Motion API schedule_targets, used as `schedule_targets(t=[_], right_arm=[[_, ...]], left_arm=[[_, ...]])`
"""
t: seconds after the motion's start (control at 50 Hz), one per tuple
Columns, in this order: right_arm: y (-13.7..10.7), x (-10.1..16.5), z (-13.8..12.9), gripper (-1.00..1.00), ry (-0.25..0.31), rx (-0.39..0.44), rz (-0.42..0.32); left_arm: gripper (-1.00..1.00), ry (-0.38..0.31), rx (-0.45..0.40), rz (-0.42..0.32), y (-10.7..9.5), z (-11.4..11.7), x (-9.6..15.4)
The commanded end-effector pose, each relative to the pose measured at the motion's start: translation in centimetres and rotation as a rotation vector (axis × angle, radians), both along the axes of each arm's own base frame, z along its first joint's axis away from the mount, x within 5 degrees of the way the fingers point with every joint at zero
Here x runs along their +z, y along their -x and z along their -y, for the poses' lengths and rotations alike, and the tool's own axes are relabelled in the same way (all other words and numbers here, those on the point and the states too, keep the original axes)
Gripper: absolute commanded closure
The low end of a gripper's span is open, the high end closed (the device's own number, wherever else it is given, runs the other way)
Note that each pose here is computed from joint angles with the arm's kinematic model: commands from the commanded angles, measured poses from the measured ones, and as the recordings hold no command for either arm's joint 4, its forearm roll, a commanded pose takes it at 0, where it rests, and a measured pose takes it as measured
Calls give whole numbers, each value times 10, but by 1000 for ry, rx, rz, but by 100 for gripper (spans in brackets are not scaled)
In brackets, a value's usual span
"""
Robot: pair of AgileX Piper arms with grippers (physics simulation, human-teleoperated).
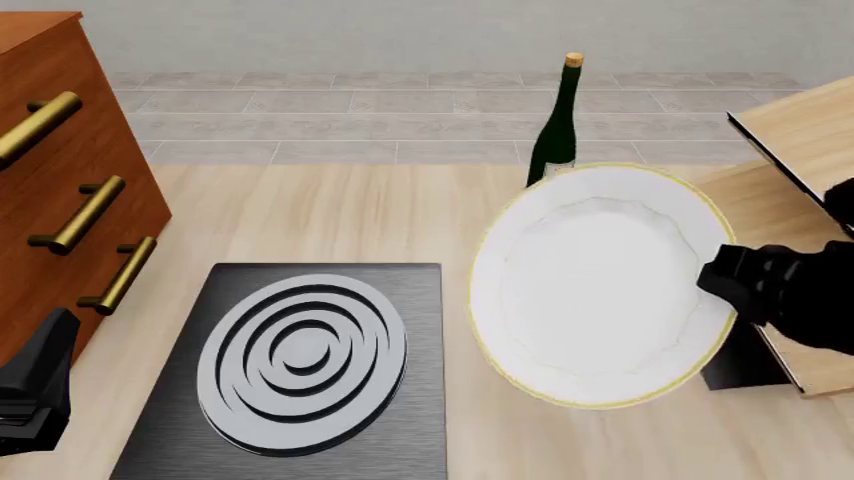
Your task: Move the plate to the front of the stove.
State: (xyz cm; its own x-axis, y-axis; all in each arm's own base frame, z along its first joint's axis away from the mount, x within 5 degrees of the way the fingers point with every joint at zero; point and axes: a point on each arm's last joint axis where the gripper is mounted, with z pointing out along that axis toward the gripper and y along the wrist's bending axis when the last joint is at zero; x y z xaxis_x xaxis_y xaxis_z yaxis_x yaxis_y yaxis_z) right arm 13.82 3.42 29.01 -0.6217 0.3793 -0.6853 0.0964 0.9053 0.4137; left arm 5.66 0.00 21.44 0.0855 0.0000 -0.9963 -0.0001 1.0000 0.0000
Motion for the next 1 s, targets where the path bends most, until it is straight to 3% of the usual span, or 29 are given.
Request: schedule_targets(t=[0.02, 0.34, 0.6, 1.0], right_arm=[[-18, 26, -14, 100, -53, 38, 85], [-47, 14, -37, 100, -119, 71, 100], [-64, 21, -61, 100, -172, 127, 143], [-105, 31, -90, 100, -234, 145, 196]], left_arm=[[-100, 0, 0, 0, 0, 0, 0], [-100, 0, 0, 0, 0, 0, 0], [-100, 0, 0, 0, 0, 0, 0], [-100, 0, 0, 0, 0, 0, 0]])
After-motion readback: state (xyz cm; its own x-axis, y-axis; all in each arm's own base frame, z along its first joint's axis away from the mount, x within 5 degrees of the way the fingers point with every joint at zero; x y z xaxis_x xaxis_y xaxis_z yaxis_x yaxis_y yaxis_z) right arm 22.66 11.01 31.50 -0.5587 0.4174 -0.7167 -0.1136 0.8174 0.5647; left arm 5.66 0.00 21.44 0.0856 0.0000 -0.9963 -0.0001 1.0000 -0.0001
